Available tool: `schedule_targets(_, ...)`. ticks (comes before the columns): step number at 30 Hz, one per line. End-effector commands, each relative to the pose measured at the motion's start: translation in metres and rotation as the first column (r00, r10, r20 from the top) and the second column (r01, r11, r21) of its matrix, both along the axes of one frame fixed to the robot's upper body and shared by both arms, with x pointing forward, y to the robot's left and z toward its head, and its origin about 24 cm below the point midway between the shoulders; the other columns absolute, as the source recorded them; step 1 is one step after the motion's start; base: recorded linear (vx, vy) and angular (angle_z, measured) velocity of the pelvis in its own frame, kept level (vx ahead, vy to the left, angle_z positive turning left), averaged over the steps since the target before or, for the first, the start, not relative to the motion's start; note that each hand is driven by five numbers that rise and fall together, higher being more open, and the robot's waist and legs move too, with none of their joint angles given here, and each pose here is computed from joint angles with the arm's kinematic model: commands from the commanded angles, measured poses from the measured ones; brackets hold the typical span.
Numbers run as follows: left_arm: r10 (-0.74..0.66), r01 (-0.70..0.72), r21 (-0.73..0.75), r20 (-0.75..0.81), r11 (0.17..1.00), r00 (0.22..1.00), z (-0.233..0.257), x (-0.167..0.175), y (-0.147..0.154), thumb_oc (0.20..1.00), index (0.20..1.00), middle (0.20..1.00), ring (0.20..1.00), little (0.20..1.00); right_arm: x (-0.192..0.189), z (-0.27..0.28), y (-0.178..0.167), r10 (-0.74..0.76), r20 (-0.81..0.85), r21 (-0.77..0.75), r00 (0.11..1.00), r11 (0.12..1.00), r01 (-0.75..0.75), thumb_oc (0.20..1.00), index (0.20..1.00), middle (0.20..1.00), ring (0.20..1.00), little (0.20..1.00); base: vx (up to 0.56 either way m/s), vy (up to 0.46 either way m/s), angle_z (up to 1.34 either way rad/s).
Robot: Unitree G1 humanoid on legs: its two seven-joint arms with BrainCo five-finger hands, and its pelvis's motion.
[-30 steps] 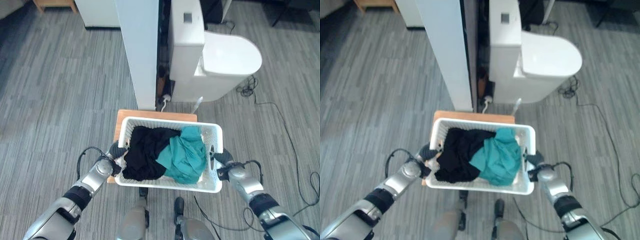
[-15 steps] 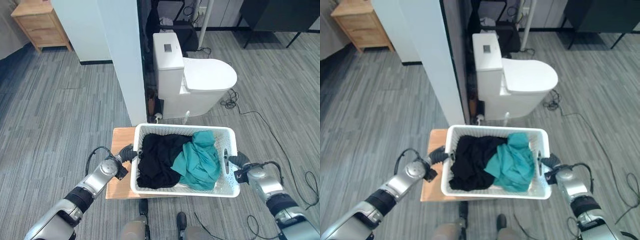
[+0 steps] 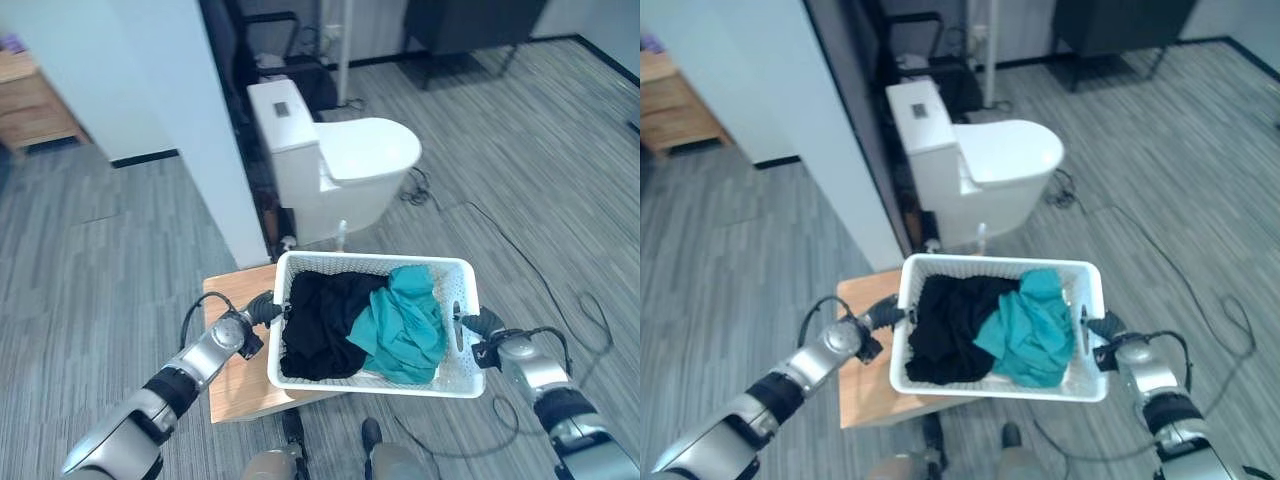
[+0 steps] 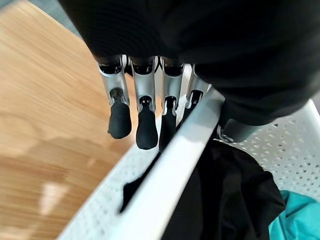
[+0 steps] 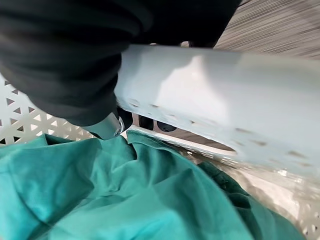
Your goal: Grab the laundry basket,head to the washer,open it,put in the laundry and shut it.
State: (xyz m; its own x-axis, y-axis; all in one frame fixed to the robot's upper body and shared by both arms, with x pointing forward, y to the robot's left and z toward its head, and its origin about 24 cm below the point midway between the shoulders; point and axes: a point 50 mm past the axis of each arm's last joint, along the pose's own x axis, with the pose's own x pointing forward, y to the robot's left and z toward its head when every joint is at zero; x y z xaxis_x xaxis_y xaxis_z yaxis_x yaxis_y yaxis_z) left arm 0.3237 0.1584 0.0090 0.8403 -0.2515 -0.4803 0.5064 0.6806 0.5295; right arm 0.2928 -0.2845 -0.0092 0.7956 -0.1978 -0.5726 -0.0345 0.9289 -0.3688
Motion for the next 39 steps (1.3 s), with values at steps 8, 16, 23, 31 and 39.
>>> schedule_targets(8,0.145,-0.145,-0.008,0.152,0.989,0.978,0.039,0.037,0.022,0.200,0.200,0.200,0.200,0.200,0.050,0.026,0.036,0.076,0.048,0.027,0.996,0.997,-0.077,0.200,0.200,0.200,0.200,0.200,-0.18,-0.145,-1.03)
schedule_targets(16,0.248,-0.246,-0.034,0.135,0.969,0.959,0.033,0.039,0.038,0.200,0.200,0.200,0.200,0.200,0.059,0.030,0.046,0.094,0.050,0.033,0.994,0.995,-0.096,0.200,0.200,0.200,0.200,0.200,-0.16,-0.366,-1.16)
schedule_targets(23,0.235,-0.232,-0.039,0.191,0.972,0.953,0.051,0.051,0.028,0.200,0.200,0.200,0.200,0.200,0.060,0.030,0.053,0.104,0.075,0.059,0.992,0.992,-0.108,0.200,0.200,0.200,0.200,0.200,-0.05,-0.061,-0.54)
schedule_targets(31,0.206,-0.206,-0.017,0.170,0.978,0.964,0.042,0.048,0.021,0.200,0.200,0.200,0.200,0.200,0.046,0.017,0.046,0.074,0.067,0.112,0.995,0.990,-0.081,0.200,0.200,0.200,0.200,0.200,0.04,0.080,-0.09)
schedule_targets(39,0.206,-0.208,-0.002,0.145,0.978,0.968,0.034,0.045,0.023,0.200,0.200,0.200,0.200,0.200,0.044,0.015,0.038,0.058,0.045,0.104,0.997,0.993,-0.062,0.200,0.200,0.200,0.200,0.200,0.03,0.004,-0.15)
